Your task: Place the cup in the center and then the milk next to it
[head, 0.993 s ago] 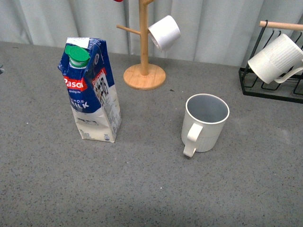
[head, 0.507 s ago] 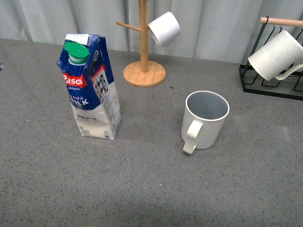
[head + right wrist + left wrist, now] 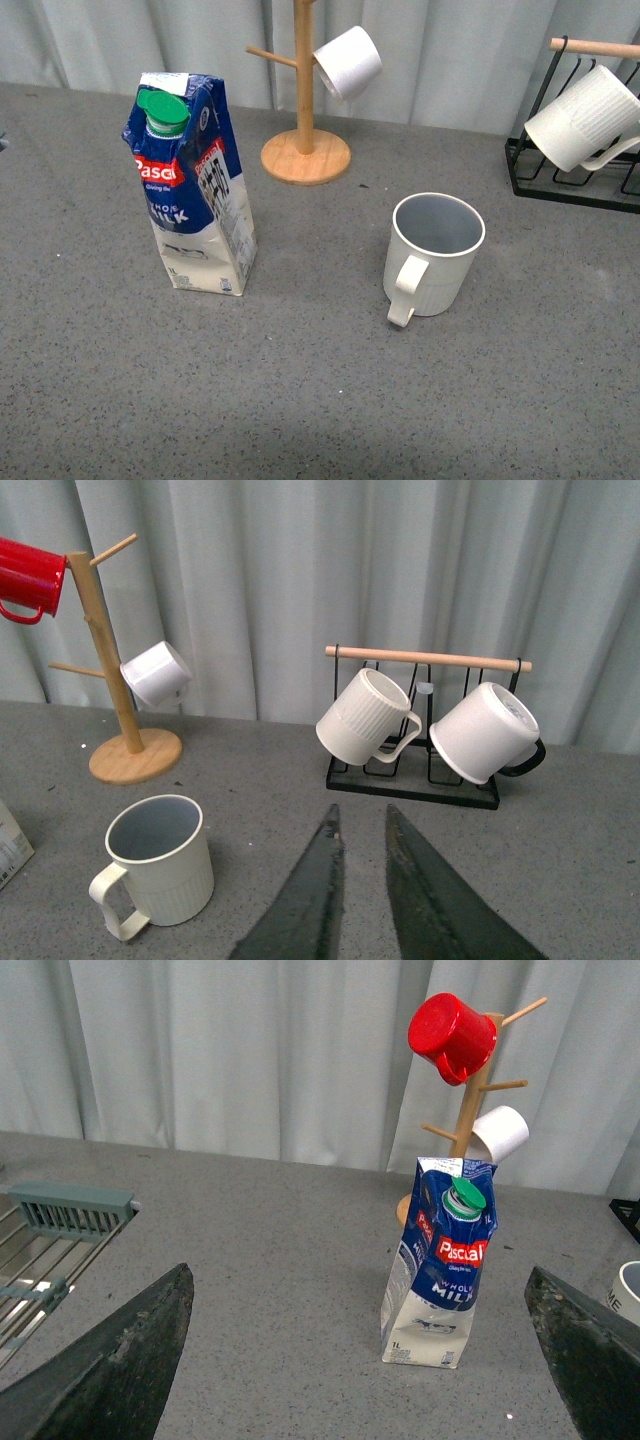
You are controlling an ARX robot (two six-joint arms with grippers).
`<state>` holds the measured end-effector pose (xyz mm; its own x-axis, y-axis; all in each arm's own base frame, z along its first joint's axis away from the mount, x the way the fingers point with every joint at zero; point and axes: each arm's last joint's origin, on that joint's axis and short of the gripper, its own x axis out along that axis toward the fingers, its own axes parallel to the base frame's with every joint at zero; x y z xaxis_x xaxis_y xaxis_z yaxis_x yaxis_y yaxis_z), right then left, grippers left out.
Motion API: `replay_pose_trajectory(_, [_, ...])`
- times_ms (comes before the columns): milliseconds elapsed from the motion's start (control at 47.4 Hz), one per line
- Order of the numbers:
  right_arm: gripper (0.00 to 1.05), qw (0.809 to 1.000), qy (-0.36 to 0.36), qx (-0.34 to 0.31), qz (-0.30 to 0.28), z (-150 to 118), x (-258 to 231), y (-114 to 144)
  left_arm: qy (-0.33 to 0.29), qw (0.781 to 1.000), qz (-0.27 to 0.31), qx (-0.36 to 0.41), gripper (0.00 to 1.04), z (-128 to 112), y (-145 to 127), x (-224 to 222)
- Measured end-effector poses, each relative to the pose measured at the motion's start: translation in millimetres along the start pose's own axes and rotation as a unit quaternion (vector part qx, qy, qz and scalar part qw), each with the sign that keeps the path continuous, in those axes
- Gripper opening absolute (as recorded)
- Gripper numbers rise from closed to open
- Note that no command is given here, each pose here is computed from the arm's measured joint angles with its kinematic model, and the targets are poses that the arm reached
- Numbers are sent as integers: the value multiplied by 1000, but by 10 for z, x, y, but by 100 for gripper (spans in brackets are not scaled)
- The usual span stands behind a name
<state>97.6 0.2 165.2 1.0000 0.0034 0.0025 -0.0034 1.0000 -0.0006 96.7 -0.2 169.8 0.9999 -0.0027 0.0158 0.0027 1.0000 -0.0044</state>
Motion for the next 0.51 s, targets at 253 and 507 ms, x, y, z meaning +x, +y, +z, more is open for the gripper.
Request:
replay_pose_trajectory(253, [71,1000,0,0,0,0,0,0,0,1000,0,0,98,0,0,0])
replay_pose_trajectory(507, [95,1000,0,0,0,0,0,0,0,1000,0,0,98,0,0,0])
